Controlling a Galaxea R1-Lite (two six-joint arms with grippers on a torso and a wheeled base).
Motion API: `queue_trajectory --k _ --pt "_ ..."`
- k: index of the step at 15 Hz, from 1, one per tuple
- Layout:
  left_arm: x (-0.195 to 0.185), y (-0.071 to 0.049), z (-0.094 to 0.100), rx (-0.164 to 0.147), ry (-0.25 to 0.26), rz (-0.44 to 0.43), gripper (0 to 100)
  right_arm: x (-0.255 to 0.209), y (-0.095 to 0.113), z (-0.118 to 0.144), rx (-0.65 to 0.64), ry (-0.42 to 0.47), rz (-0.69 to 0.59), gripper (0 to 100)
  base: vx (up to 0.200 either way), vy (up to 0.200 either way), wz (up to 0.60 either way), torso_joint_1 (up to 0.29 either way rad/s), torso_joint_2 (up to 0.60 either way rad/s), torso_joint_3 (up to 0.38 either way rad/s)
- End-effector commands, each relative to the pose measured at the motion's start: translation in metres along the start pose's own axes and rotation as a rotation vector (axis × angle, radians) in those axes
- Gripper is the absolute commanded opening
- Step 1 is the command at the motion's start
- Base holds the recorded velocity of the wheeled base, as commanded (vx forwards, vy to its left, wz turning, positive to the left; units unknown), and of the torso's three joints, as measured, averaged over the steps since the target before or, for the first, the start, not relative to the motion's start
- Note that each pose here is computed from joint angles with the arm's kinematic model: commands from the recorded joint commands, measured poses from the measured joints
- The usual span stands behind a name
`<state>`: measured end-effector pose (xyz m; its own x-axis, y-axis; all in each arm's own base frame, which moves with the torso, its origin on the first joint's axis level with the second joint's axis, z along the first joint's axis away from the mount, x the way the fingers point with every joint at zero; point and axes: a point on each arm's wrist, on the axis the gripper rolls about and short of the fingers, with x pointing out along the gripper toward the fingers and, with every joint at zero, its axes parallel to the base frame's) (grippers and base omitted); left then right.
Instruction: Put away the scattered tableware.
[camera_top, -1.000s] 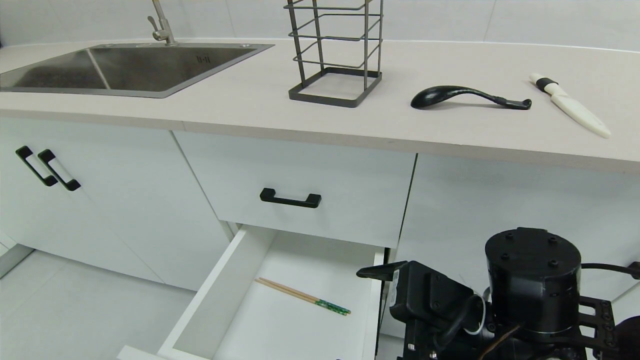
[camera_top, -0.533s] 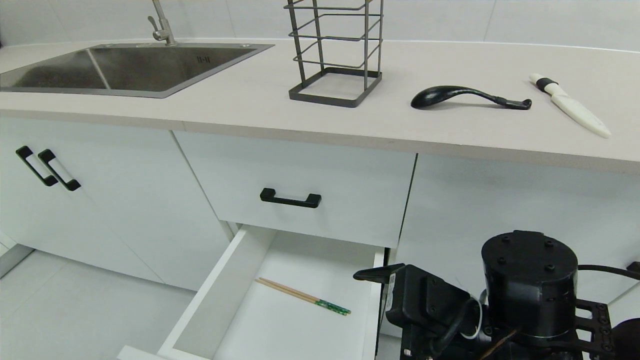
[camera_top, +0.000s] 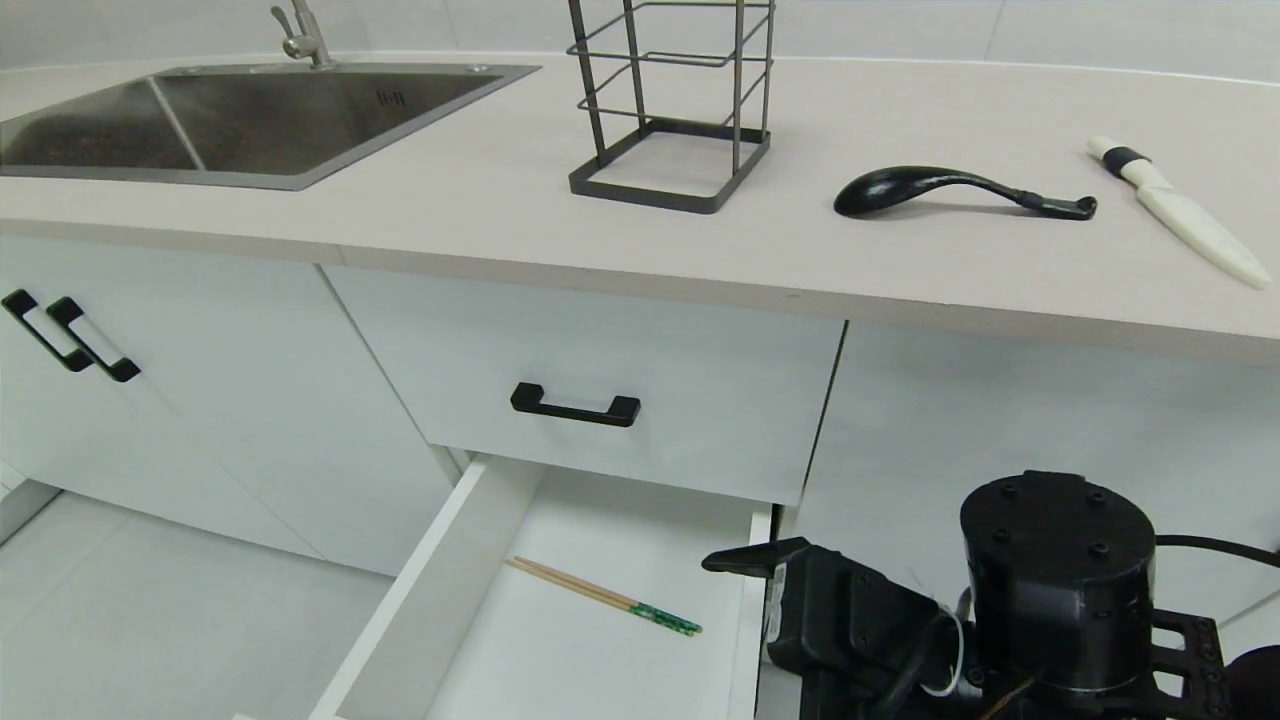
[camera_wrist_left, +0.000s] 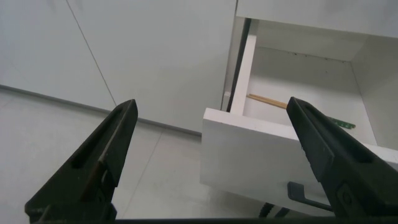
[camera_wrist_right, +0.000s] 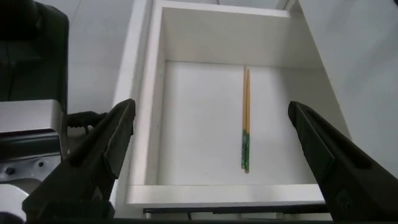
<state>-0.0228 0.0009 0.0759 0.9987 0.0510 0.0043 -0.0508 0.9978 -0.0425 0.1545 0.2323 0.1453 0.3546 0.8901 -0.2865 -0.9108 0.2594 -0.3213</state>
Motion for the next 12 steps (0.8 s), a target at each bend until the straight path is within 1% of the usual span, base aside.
queue_trajectory --k 1,2,6,9,12 --pt "0.0000 0.0000 0.0002 -0.001 -0.002 0.001 100 0.0003 0.0009 -0.0002 -0.001 0.000 0.004 100 0.000 0.000 0.00 0.261 -0.09 -0.188" --pt "0.0000 0.0000 0.0002 -0.001 -0.002 0.001 100 0.0002 0.0010 -0.0006 -0.001 0.001 0.004 100 0.000 0.000 0.00 0.276 -0.34 -0.227" --pt "0.0000 0.0000 0.0002 -0.001 -0.002 0.001 100 -0.0014 0.0024 -0.0029 0.001 0.010 0.008 100 0.000 0.000 0.00 0.200 -0.63 -0.206" --pt "0.0000 0.0000 0.0002 -0.001 -0.002 0.001 100 -0.0022 0.0031 -0.0041 0.001 0.014 0.010 100 0.000 0.000 0.00 0.233 -0.49 -0.211" --pt "0.0000 0.0000 0.0002 -0.001 -0.002 0.001 100 -0.0021 0.0031 -0.0040 0.001 0.015 0.012 100 0.000 0.000 0.00 0.098 -0.47 -0.220"
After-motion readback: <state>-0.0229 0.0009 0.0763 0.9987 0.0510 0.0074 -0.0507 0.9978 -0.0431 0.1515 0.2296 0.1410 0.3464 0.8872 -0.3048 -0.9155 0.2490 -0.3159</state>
